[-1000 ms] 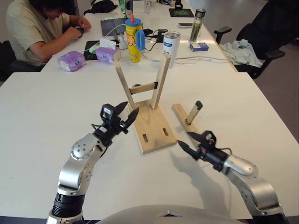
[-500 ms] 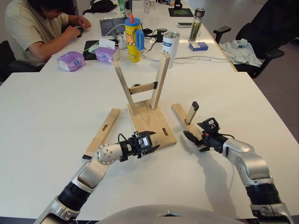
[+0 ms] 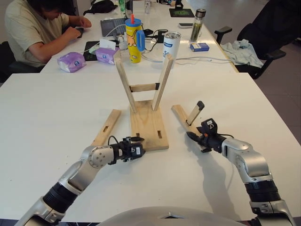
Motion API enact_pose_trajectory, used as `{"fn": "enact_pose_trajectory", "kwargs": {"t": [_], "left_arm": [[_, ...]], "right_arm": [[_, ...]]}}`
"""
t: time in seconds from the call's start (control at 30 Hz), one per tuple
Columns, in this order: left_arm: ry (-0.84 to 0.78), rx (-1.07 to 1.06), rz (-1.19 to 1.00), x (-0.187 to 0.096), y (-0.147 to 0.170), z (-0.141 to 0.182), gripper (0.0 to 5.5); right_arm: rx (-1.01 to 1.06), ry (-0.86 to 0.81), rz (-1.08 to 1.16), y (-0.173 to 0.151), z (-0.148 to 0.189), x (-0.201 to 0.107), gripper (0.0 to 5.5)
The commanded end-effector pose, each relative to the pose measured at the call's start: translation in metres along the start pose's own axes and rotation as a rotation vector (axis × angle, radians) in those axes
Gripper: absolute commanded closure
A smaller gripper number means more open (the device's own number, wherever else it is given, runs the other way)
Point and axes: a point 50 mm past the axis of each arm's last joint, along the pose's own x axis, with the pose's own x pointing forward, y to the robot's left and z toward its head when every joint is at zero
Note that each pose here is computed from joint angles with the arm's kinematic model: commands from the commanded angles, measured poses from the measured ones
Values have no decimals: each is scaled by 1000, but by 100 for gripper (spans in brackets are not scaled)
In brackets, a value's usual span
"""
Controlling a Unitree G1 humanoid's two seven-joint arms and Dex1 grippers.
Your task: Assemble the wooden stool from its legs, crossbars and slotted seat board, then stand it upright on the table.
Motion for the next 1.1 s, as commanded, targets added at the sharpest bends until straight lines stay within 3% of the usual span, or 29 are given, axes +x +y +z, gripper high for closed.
{"fn": "enact_pose_trajectory", "kwargs": {"t": [0.03, 0.2, 0.37, 0.53, 0.7, 0.87, 1.1], "left_arm": [[-57, -100, 33, -8, 8, 0, 295], [-420, -400, 205, -21, 37, 41, 295], [-602, -659, 289, -40, 66, 49, 295], [-877, -944, 141, -64, 80, 58, 212], [-1011, -1094, -8, -78, 85, 64, 136], [-1041, -1153, -71, -81, 92, 65, 60], [-1060, -1167, -121, -83, 99, 71, 54]], "right_arm": [[46, -130, -19, -1, 18, -2, 345], [176, -369, -19, -12, 47, -14, 345], [299, -618, 131, -9, 79, -37, 345], [337, -744, 457, 4, 126, -59, 345], [343, -626, 749, 22, 130, -73, 345], [316, -480, 953, 43, 125, -70, 345], [328, -419, 1113, 59, 120, -69, 345]]}}
